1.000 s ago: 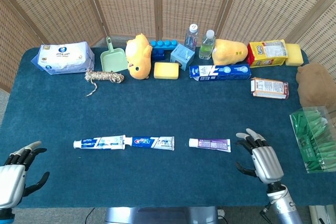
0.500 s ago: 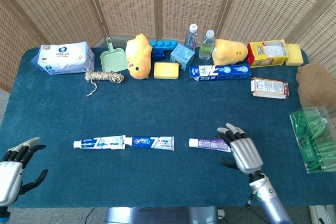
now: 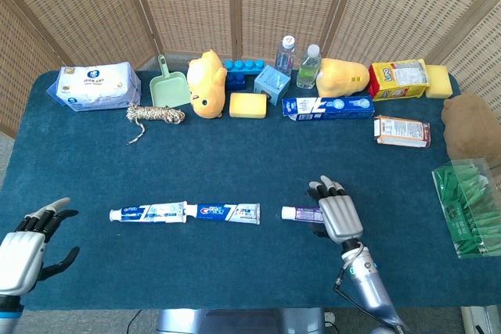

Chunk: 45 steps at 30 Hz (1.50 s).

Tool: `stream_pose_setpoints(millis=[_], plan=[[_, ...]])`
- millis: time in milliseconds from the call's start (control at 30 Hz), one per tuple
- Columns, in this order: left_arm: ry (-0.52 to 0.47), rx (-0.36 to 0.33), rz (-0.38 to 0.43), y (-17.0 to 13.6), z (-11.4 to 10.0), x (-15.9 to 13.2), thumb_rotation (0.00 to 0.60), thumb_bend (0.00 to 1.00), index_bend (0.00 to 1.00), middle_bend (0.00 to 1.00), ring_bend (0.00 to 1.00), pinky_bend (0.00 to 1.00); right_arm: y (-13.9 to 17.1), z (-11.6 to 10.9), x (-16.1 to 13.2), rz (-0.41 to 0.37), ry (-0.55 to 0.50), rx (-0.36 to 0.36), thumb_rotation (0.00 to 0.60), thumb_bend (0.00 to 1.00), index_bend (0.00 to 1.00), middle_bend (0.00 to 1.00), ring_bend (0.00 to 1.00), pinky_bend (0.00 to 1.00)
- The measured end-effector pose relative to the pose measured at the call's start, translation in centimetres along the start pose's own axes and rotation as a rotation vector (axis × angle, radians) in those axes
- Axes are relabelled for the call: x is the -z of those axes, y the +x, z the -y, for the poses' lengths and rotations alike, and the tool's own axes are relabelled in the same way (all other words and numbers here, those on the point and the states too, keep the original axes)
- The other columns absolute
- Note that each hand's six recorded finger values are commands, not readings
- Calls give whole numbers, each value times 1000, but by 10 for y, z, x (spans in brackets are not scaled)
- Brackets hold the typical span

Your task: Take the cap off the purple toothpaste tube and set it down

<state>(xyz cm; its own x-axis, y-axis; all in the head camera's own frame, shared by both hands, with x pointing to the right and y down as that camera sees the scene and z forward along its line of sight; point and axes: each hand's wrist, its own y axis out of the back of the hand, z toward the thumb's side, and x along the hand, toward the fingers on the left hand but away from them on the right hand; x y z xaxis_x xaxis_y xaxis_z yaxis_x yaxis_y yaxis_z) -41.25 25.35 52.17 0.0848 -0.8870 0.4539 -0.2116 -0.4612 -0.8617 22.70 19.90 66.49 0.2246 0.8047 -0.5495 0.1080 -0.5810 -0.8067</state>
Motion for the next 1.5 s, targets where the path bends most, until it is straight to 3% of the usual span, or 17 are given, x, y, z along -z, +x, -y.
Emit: stream_pose_setpoints(millis=[767, 1500], plan=[[-15, 12, 8, -2, 4, -2, 600, 254, 230, 138, 168, 228, -5, 14, 24, 84, 58, -52, 600, 252, 350, 223, 70, 170], [-17, 18, 7, -4, 6, -4, 600, 254, 223, 123, 156, 229, -17, 12, 30, 74, 100, -79, 600, 248, 362, 226, 71, 170]])
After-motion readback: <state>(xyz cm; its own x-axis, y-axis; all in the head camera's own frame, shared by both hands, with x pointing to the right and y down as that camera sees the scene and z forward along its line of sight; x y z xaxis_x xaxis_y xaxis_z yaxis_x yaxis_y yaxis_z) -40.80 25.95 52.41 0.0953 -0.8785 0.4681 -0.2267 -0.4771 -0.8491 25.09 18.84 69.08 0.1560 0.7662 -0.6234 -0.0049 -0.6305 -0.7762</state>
